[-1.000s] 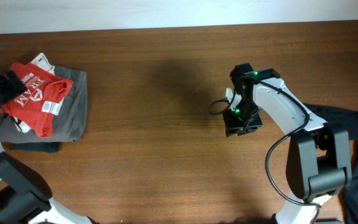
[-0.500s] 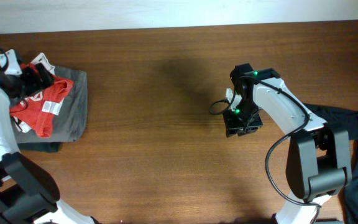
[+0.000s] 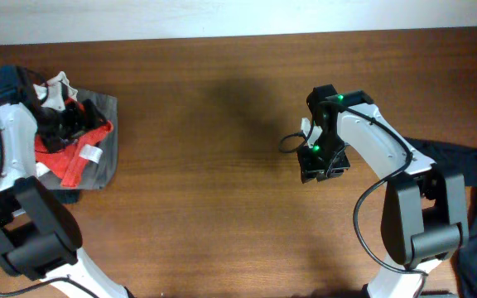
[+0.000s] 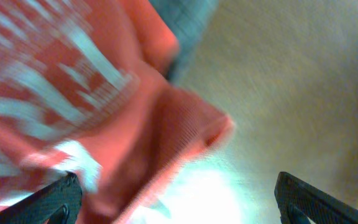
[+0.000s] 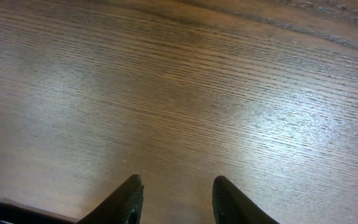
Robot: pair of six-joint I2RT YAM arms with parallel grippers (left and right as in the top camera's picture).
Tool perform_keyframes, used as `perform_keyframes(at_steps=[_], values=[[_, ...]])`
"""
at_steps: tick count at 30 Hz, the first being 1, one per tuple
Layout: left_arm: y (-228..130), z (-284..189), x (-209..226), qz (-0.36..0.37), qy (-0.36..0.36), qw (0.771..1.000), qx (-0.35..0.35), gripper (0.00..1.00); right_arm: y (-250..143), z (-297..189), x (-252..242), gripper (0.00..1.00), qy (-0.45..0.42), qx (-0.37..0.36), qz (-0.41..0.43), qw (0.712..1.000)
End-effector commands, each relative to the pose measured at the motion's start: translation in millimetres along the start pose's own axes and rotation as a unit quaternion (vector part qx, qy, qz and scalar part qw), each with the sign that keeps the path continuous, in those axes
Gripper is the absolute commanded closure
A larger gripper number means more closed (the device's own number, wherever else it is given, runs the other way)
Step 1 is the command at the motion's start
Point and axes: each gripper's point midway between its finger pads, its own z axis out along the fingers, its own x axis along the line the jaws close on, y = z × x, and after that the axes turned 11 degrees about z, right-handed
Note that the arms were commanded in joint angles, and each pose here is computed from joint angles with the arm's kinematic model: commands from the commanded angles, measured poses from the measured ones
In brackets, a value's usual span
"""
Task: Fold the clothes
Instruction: 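Release the red shirt on the stack and adjust it with the left gripper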
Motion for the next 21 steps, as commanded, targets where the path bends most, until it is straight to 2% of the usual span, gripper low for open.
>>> perform_keyframes(at_steps=[1, 8, 15, 21], values=[[-11.5, 14.2, -29.7, 0.020, -0.051, 0.998, 0.029, 0.01, 0.6, -5.1, -4.0, 0.59, -0.005, -0.009, 0.004, 1.000], [-32.6, 13.6, -35.0, 0.009, -0.049, 0.996, 0.074, 0.01, 0.6, -5.1, -4.0, 0.59, -0.005, -0.009, 0.004, 1.000], [-75.5, 3.4, -5.7, -0.013, 0.052, 0.984, 0.170, 0.01, 0.6, -5.1, -4.0, 0.59, -0.005, -0.009, 0.004, 1.000], [-81.5, 0.4, -7.6, -0.016, 0.051, 0.982, 0.182, 0.01, 0.1, -5.1, -4.1, 0.59, -0.006, -0.008, 0.005, 1.000]])
